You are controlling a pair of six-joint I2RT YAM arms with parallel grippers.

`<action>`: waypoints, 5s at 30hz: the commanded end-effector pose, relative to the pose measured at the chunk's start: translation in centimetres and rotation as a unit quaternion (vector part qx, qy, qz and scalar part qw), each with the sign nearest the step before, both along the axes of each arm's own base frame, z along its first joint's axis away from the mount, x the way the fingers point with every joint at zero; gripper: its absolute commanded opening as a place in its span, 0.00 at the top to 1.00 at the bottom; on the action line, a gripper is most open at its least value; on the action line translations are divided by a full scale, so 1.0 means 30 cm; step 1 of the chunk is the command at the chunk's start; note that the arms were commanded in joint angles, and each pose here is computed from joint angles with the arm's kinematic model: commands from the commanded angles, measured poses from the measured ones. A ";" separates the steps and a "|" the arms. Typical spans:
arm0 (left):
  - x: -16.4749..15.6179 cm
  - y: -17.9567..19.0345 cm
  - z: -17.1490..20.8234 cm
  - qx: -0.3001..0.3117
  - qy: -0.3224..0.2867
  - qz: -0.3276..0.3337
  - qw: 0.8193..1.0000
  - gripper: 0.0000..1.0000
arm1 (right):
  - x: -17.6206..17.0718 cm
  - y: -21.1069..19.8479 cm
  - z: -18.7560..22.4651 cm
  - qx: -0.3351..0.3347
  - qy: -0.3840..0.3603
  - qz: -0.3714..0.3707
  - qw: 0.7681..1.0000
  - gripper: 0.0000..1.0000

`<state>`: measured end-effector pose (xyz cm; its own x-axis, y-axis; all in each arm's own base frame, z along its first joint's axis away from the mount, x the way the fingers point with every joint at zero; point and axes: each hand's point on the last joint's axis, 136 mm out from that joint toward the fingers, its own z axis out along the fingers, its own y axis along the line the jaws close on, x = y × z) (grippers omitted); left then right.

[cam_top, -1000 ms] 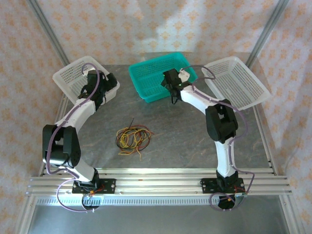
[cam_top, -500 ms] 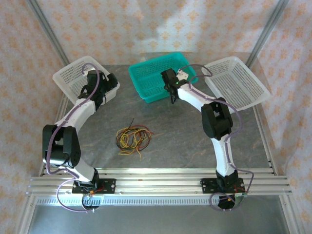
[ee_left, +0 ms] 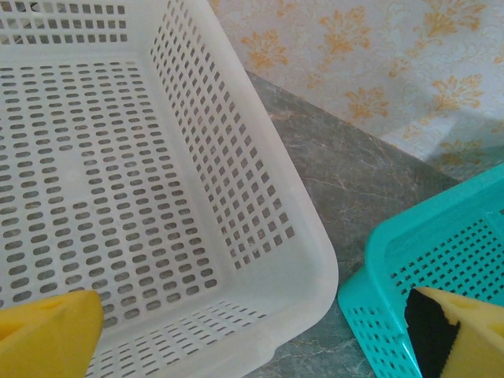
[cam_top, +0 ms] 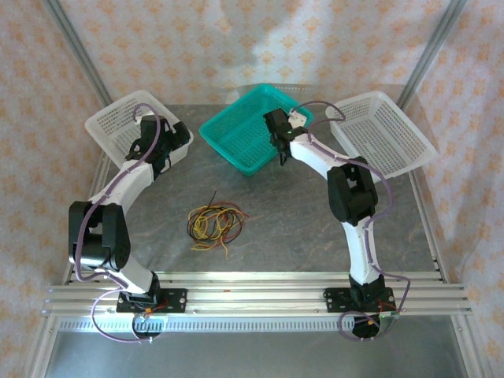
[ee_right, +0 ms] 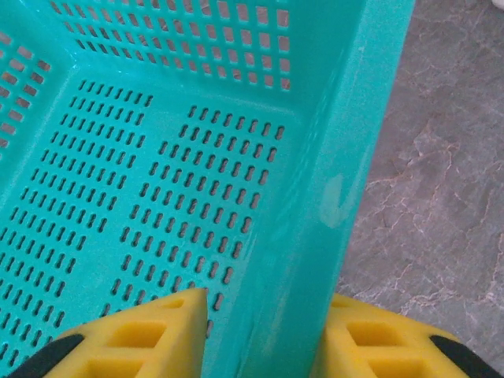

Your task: Untangle the cables

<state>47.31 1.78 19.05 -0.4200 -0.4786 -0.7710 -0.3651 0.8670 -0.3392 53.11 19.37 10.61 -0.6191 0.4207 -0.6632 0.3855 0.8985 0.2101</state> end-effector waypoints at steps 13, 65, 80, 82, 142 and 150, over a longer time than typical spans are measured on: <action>-0.001 0.018 -0.049 0.003 0.033 -0.002 0.999 0.00 | 0.023 -0.196 0.035 -0.115 0.011 0.115 0.987 0.71; 0.434 0.055 -0.245 0.029 0.173 -0.007 0.985 0.35 | -0.167 -0.328 0.205 -0.046 -0.037 0.097 0.994 0.23; 0.362 -0.224 -0.265 0.041 0.174 -0.175 0.968 0.63 | -0.180 -0.344 0.162 -0.047 -0.029 0.081 0.995 0.26; 0.345 -0.274 -0.271 0.043 0.176 -0.198 0.963 0.64 | -0.180 -0.344 0.161 -0.046 -0.029 0.081 0.995 0.26; 0.237 -0.709 -0.198 -0.053 0.111 -0.369 0.921 0.02 | -0.011 -0.187 -0.008 -0.022 0.047 0.150 0.987 0.74; 0.242 -0.749 -0.191 -0.055 0.110 -0.377 0.918 0.05 | 0.073 -0.177 0.007 -0.031 0.035 0.155 0.987 0.73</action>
<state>54.40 -19.26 12.67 -0.8031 -0.0531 -0.5935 0.2350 0.8871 -0.3973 54.26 13.93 9.97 -0.7668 0.1821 -0.6156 0.1217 0.9828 0.1391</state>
